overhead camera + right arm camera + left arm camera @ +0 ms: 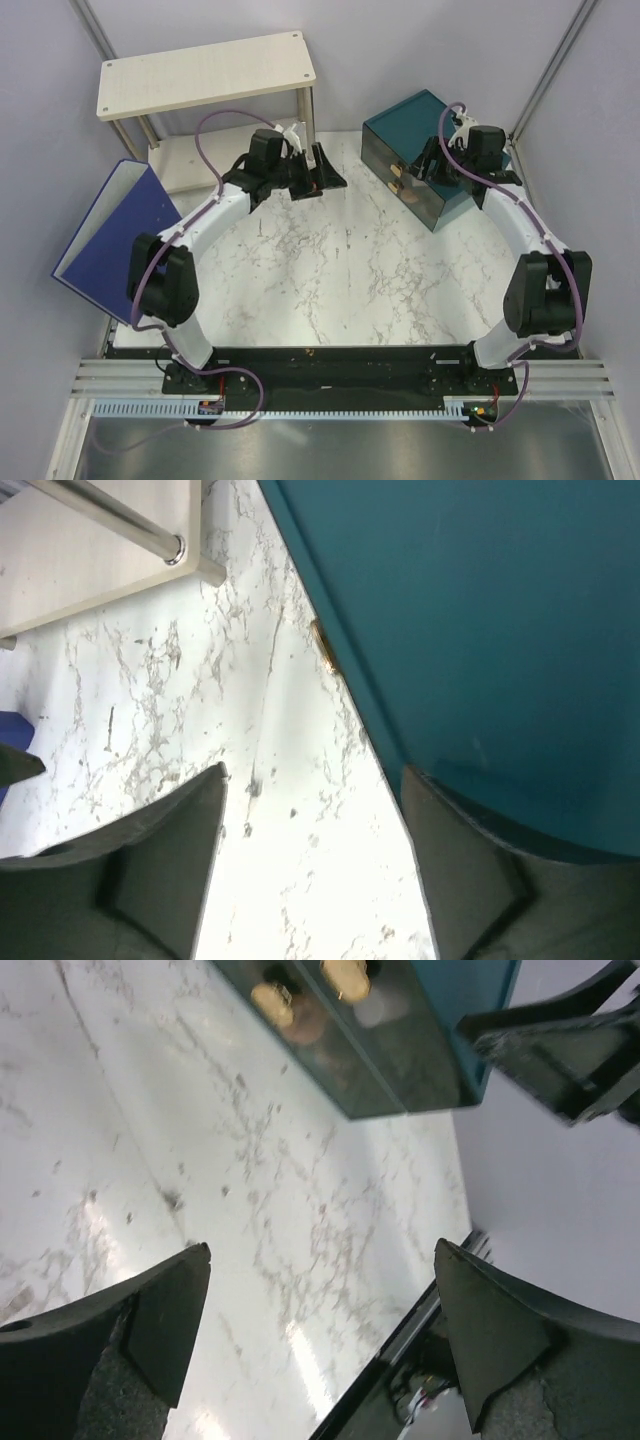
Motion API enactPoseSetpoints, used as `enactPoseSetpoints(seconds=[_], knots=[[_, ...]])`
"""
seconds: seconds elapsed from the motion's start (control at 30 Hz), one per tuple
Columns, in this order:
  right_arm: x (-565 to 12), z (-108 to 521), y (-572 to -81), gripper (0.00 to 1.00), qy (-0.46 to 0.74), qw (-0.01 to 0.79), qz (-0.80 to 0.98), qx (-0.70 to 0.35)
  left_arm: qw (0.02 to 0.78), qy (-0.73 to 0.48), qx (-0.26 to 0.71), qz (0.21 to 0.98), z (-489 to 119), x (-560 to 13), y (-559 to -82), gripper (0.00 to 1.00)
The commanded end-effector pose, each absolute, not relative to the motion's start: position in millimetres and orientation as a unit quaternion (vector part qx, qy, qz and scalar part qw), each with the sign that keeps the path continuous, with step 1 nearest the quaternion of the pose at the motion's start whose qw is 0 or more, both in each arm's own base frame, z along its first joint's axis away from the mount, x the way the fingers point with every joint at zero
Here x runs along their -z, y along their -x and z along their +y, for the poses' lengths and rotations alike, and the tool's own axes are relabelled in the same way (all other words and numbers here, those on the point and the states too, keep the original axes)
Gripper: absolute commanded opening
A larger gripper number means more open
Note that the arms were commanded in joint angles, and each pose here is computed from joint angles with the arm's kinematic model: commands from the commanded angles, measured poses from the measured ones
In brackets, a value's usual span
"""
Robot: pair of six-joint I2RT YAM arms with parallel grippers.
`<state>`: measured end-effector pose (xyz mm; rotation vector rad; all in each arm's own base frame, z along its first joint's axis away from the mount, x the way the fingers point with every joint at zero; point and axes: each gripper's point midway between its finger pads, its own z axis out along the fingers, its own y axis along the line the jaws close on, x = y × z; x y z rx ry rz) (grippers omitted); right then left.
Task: Organize the makeup
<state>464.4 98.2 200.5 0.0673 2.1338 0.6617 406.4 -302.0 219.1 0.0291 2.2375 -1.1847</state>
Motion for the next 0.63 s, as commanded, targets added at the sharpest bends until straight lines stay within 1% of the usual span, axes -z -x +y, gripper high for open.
enactPoseSetpoints(seconds=[0.0,0.07,0.1,0.23,0.33,0.43,0.6], knots=[[-249.7,83.5,-429.6,0.88,-0.034,0.479,0.850,-0.217,0.264,-0.106,0.355,0.890,-270.9,-178.6,-356.8,0.99],[-267.8,78.2,-422.0,0.93,-0.035,0.498,0.842,-0.203,0.269,-0.109,0.331,0.898,-259.4,-176.1,-353.7,0.99],[-288.2,76.8,-415.4,0.98,-0.033,0.517,0.831,-0.202,0.268,-0.118,0.319,0.901,-252.8,-175.9,-348.0,0.99],[-316.2,87.6,-395.8,0.98,-0.024,0.538,0.818,-0.203,0.288,-0.118,0.264,0.913,-228.0,-173.4,-346.4,0.99],[-313.2,106.0,-382.5,0.98,-0.010,0.529,0.823,-0.208,0.302,-0.117,0.236,0.916,-213.2,-174.9,-344.1,0.99],[-297.9,127.6,-370.8,0.98,0.007,0.507,0.834,-0.216,0.318,-0.108,0.201,0.920,-196.7,-176.9,-343.5,0.99],[-277.3,157.8,-362.0,0.98,0.017,0.482,0.844,-0.235,0.329,-0.120,0.187,0.918,-182.4,-181.1,-331.3,0.99]])
